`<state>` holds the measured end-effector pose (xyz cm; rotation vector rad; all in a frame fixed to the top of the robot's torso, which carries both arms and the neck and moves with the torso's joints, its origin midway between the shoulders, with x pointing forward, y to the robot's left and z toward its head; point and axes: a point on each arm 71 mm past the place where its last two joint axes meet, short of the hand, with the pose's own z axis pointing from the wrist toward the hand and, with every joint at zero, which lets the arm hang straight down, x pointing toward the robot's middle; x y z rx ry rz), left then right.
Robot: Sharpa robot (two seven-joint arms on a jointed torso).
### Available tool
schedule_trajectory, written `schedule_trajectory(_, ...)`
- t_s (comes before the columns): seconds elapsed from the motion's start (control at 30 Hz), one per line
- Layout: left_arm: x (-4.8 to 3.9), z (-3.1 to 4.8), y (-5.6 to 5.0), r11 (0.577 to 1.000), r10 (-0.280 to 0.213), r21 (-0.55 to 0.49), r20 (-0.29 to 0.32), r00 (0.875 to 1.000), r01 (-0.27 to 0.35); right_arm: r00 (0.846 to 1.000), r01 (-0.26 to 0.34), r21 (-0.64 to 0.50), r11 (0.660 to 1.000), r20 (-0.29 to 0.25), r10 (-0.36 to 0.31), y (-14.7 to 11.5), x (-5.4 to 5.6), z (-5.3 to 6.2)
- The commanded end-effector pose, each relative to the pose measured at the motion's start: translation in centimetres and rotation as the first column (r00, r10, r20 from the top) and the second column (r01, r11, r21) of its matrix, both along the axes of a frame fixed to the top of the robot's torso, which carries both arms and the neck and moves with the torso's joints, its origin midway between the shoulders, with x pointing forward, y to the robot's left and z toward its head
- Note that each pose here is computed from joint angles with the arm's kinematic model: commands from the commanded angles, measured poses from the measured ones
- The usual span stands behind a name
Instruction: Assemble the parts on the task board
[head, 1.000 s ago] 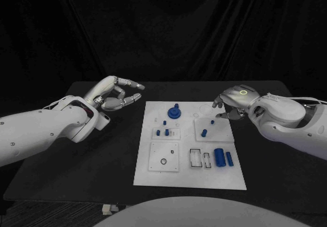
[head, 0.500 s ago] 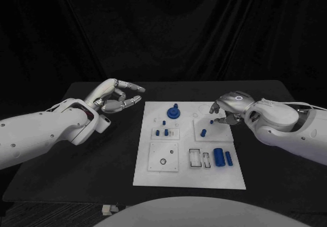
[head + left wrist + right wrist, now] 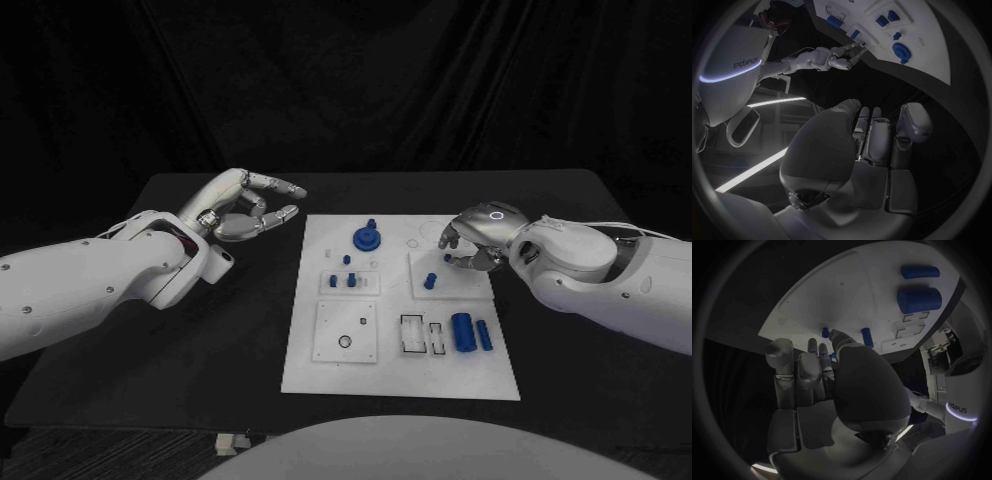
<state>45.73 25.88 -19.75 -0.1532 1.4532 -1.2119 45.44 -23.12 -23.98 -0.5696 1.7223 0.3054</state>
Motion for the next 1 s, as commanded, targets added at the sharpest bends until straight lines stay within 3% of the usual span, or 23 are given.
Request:
schedule_trajectory(0.03,-0.13,0.04,-0.24,1.0,-0.019,-0.018,0.004,1.0,0.019,1.0,-0.01,-0.005,1.0,-0.016,0.01,0.07,-0.04,-0.37)
schedule_trajectory(1.0,-0.19,-0.19,-0.51,0.999,-0.03,-0.014,-0.001,1.0,0.03,1.0,-0.026,-0.001,1.0,-0.018,0.026,0.4,0.35,-1.19)
